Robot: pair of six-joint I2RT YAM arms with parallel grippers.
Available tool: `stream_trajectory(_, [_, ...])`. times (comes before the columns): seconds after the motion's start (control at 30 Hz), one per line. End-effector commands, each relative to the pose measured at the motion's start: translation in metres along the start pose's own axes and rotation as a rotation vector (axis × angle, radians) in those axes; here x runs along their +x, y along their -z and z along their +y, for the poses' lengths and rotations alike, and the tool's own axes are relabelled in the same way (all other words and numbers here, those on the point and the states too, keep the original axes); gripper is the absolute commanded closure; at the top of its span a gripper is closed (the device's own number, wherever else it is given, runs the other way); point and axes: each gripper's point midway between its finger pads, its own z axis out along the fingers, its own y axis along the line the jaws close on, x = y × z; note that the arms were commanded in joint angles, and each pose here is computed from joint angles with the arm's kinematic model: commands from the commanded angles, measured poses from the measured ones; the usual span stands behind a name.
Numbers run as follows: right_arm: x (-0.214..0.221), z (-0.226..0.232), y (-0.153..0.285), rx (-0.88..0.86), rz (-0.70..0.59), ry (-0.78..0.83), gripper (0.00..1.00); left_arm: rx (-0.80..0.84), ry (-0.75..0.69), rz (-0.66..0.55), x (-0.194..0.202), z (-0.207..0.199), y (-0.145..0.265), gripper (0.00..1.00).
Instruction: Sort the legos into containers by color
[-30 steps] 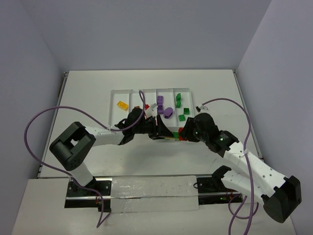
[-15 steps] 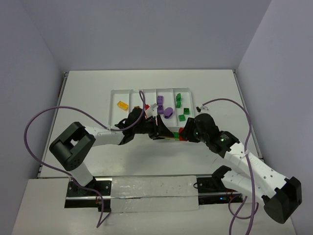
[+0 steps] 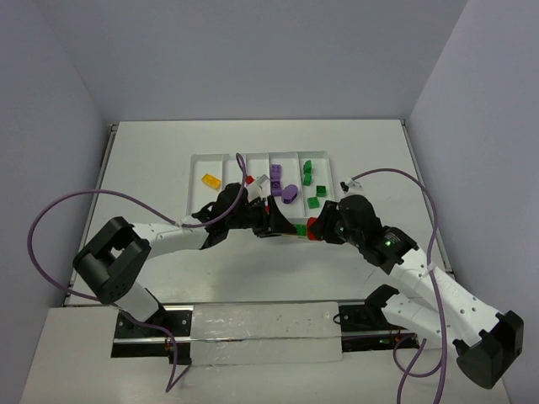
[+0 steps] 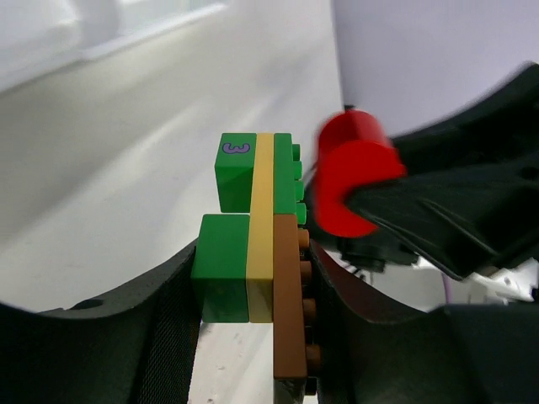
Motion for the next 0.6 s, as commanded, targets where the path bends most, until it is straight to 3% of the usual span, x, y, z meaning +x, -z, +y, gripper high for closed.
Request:
stream_trajectory(0.0, [-0.025, 0.022, 0.018, -0.071, -0.071, -0.016, 1.00, -0.155, 0.000, -0.061, -0.009, 0.040, 0.008, 1.00])
stream_trajectory(0.33, [-0.031, 0.024, 0.021, -0.066, -0.085, -0.011, 1.00, -0.140, -0.004, -0.060, -0.005, 0.035, 0.017, 1.00])
stream_trajectory(0.57, [-0.053, 0.044, -0.002, -0.070, -0.096, 0.030, 1.00, -0.252, -0.016, -0.072, 0.015, 0.062, 0.065, 1.00])
